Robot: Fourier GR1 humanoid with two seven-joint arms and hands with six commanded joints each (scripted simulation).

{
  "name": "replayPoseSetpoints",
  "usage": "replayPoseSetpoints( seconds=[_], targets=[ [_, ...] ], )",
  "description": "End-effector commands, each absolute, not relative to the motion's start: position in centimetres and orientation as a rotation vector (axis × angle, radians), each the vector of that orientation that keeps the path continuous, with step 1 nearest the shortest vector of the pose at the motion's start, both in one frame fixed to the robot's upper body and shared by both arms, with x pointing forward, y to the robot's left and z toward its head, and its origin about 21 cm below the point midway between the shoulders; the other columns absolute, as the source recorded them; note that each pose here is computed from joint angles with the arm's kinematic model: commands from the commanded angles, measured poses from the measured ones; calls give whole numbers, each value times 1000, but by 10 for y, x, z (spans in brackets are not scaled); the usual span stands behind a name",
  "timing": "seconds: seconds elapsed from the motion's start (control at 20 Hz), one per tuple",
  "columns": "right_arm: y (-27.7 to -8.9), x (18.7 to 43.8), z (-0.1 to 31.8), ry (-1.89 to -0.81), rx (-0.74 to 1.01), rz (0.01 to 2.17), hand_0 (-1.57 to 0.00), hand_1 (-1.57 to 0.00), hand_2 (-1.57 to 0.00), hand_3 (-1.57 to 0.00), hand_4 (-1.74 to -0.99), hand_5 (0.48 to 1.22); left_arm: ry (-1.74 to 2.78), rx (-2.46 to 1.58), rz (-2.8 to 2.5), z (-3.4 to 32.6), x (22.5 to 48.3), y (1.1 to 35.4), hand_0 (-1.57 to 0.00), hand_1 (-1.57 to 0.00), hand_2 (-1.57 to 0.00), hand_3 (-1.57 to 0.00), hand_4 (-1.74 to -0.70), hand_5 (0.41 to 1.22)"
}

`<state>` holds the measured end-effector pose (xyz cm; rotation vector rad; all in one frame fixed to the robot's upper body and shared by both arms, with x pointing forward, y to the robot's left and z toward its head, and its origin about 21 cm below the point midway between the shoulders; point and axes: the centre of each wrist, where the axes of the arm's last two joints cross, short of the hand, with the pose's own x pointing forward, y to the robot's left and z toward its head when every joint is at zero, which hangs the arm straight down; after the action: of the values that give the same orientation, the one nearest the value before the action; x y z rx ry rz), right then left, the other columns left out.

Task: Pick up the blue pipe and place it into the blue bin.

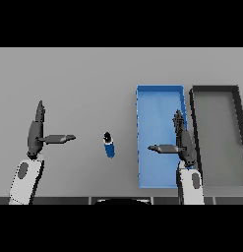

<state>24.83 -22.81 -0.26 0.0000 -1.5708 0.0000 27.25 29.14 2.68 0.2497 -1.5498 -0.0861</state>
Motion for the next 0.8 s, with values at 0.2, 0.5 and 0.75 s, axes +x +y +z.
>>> replayPoseSetpoints(
  seconds=[0.2,0.5,0.75],
  targets=[
    [-235,242,-3,-1576,-3,-1,1,1,1,1,-1222,603,-1566,246,-90,26,267,285,1,1,1,1,-1006,586],
    [-255,217,8,-1646,-70,282,1,1,1,1,-1232,599,-1572,133,-450,26,243,312,1,1,1,1,-1010,589],
    [-253,214,13,-1643,-89,302,1,1,1,1,-1218,589,-1562,41,-492,24,241,311,1,1,1,1,-1023,594]
  ],
)
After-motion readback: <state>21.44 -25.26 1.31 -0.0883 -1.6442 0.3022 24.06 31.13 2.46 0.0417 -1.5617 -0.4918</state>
